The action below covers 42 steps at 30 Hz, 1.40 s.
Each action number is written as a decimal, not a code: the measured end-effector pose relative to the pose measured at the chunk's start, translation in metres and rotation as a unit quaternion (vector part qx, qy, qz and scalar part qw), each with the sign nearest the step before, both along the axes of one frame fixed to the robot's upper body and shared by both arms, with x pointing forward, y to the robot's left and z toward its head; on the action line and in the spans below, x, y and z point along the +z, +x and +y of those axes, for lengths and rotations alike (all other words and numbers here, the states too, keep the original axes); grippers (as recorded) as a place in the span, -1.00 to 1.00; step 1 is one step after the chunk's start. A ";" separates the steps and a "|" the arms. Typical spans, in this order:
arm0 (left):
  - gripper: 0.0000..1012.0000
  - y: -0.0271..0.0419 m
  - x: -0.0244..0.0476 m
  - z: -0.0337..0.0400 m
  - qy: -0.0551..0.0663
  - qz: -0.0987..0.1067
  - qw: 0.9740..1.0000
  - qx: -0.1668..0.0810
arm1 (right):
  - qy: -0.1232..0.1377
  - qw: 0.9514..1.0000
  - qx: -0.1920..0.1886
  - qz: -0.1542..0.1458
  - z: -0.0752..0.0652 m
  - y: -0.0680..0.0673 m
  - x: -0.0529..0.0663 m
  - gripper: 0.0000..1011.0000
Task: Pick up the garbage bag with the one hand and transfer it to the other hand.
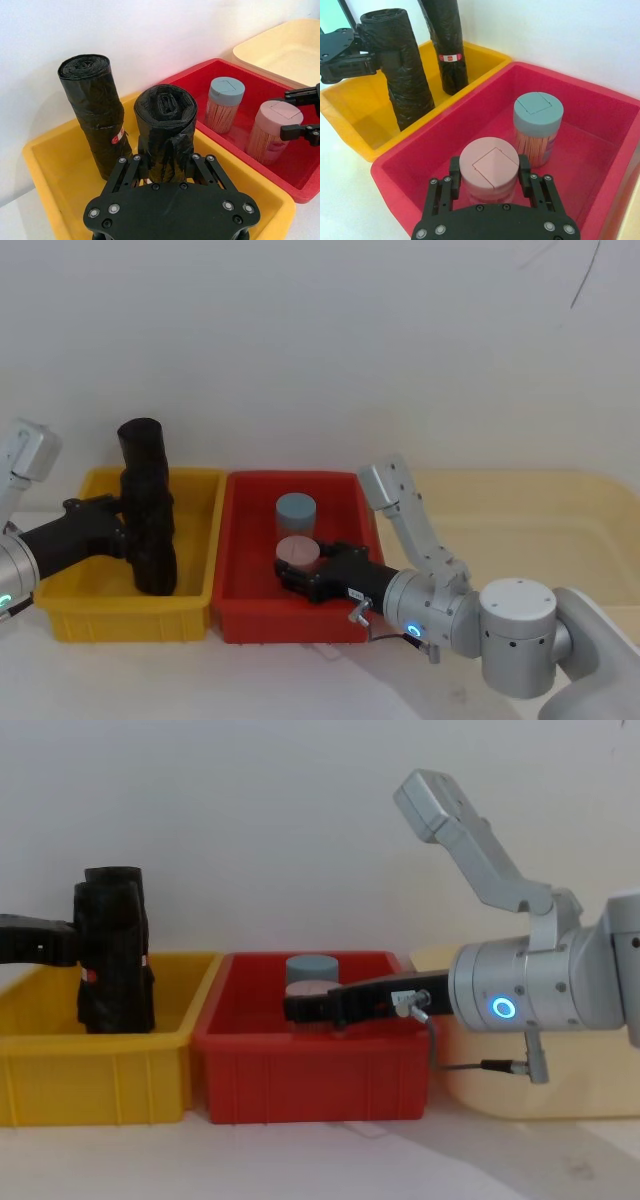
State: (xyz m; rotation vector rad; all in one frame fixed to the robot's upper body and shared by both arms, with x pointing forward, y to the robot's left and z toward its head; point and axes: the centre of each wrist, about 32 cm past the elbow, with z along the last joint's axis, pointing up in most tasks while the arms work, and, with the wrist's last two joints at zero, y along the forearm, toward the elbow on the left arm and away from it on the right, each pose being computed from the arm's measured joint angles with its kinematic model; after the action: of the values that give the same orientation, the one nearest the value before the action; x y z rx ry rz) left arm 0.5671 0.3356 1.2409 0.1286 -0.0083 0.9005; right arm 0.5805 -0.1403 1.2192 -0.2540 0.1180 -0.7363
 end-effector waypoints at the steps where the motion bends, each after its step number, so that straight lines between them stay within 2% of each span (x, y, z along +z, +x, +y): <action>1: -0.28 0.0000 0.0000 0.0000 0.000 0.000 1.000 0.000 | 0.000 1.000 0.000 0.000 0.000 0.000 0.000 0.31; 16: -0.28 0.0000 0.0007 -0.0003 0.000 -0.004 1.000 -0.001 | 0.002 1.000 0.000 -0.001 -0.001 0.000 0.001 0.31; 20: -0.28 0.0006 0.0038 -0.0012 -0.002 -0.015 1.000 -0.003 | 0.010 1.000 0.000 -0.006 -0.003 -0.001 0.005 0.31; 24: -0.28 0.0018 0.0103 -0.0026 -0.006 -0.031 0.999 -0.008 | 0.023 1.000 -0.002 -0.019 -0.007 -0.002 0.013 0.31; 27: -0.28 0.0037 0.0184 -0.0044 -0.009 -0.048 0.999 -0.016 | 0.033 0.999 -0.005 -0.034 -0.011 -0.003 0.021 0.31; 29: -0.28 0.0057 0.0256 -0.0060 -0.012 -0.061 0.998 -0.024 | 0.040 0.998 -0.010 -0.045 -0.015 -0.004 0.027 0.31; 30: -0.28 0.0075 0.0314 -0.0076 -0.013 -0.071 0.997 -0.031 | 0.044 0.997 -0.014 -0.055 -0.019 -0.004 0.033 0.31; 33: -0.28 0.0104 0.0393 -0.0104 -0.015 -0.084 0.995 -0.043 | 0.049 0.996 -0.022 -0.068 -0.024 -0.005 0.040 0.31; 36: -0.28 0.0170 0.0539 -0.0163 -0.018 -0.105 0.992 -0.065 | 0.055 0.994 -0.036 -0.088 -0.033 -0.007 0.049 0.31; 38: -0.28 0.0199 0.0587 -0.0186 -0.020 -0.113 0.991 -0.075 | 0.058 0.992 -0.047 -0.100 -0.040 -0.008 0.056 0.31; 39: -0.28 0.0238 0.0644 -0.0217 -0.022 -0.121 0.989 -0.085 | 0.058 0.991 -0.051 -0.105 -0.042 -0.008 0.058 0.31; 42: -0.28 0.0292 0.0713 -0.0261 -0.024 -0.130 0.986 -0.100 | 0.060 0.989 -0.069 -0.119 -0.052 -0.010 0.065 0.31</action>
State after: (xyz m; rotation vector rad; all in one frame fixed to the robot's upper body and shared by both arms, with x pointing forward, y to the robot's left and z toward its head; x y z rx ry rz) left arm 0.5963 0.3095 1.3122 -0.0351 -0.2378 0.7111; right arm 0.5705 -0.1920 1.2840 -0.0418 -0.0476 -0.8876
